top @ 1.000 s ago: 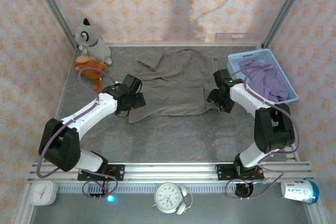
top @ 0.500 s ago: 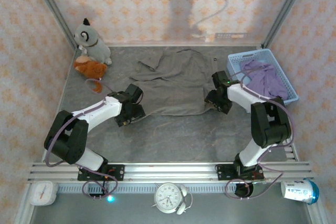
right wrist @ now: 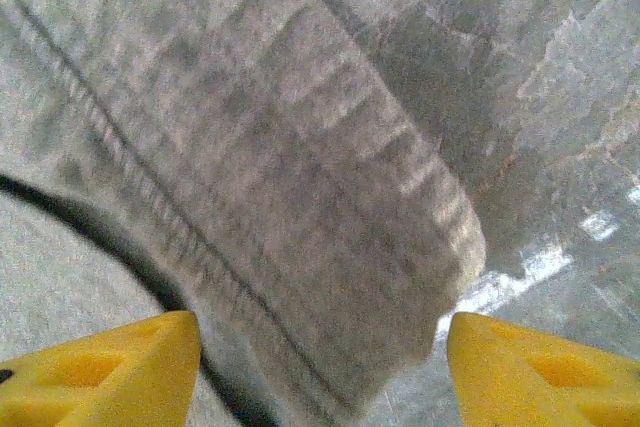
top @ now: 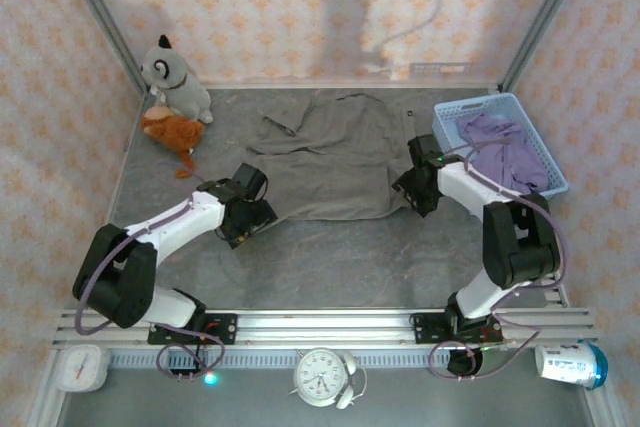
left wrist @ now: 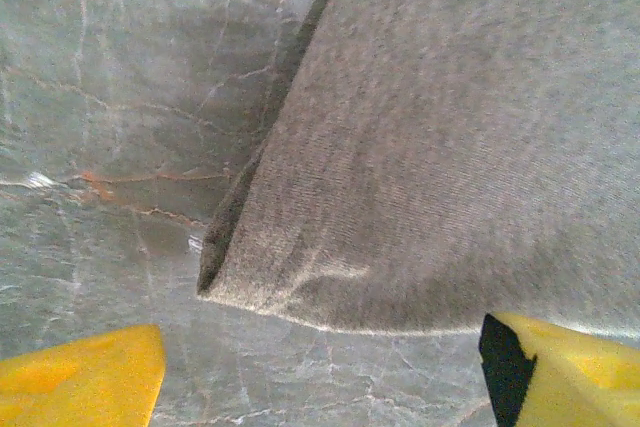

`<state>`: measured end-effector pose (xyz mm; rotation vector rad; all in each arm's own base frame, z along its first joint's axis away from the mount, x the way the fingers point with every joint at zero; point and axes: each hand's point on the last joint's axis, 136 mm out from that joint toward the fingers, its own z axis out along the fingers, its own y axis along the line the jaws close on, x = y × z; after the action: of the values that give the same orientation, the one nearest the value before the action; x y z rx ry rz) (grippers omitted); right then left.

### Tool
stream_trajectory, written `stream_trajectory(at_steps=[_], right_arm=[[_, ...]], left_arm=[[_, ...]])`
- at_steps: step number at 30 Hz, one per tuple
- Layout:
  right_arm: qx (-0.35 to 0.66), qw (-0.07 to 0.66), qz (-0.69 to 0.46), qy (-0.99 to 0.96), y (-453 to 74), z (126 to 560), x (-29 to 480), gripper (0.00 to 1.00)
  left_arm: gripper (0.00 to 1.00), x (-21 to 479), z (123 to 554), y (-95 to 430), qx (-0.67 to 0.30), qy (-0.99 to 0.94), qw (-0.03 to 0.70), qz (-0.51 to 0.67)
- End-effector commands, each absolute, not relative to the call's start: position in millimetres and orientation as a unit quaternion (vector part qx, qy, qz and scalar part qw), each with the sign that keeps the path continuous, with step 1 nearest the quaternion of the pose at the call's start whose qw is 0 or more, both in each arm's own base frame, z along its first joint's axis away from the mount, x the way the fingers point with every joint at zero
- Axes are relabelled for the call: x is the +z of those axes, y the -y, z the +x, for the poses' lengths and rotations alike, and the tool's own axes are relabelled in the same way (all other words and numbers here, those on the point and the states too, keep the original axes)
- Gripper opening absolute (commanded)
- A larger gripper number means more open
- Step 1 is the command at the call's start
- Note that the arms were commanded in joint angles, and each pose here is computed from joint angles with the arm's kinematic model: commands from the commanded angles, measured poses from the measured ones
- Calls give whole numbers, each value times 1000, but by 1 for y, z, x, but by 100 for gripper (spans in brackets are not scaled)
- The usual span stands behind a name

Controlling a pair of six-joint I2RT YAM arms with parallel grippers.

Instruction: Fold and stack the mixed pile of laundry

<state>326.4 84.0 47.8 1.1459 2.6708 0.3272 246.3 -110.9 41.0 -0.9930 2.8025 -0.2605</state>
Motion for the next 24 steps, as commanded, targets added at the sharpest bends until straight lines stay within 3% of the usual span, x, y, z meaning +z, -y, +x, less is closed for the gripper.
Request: stream_trajectory(at_steps=[1,4,7,10,15,19,24], right_arm=[[123,121,440,-882,-77,337,41,63],[122,120,446,-879,-72,342,31,56],[112,110,428,-890,-72,343,21,30],[106,104,404,-903,-73,344,17,0],[113,133,354,-919,-78,372,40,0],[134,185,292,-929,-91,434,108,0],[154,329,208,-908,-95,497,270,0]], left_arm=[[78,27,248,111,-95,-912,71,-393],[71,15,249,108,-90,-903,73,-414],[61,3,251,107,-81,-898,71,-426],[43,0,263,104,-70,-897,87,-427],[0,10,312,98,-90,-886,113,-441],[0,73,392,99,-143,-880,168,-421],[0,255,484,81,-215,-842,329,-369]])
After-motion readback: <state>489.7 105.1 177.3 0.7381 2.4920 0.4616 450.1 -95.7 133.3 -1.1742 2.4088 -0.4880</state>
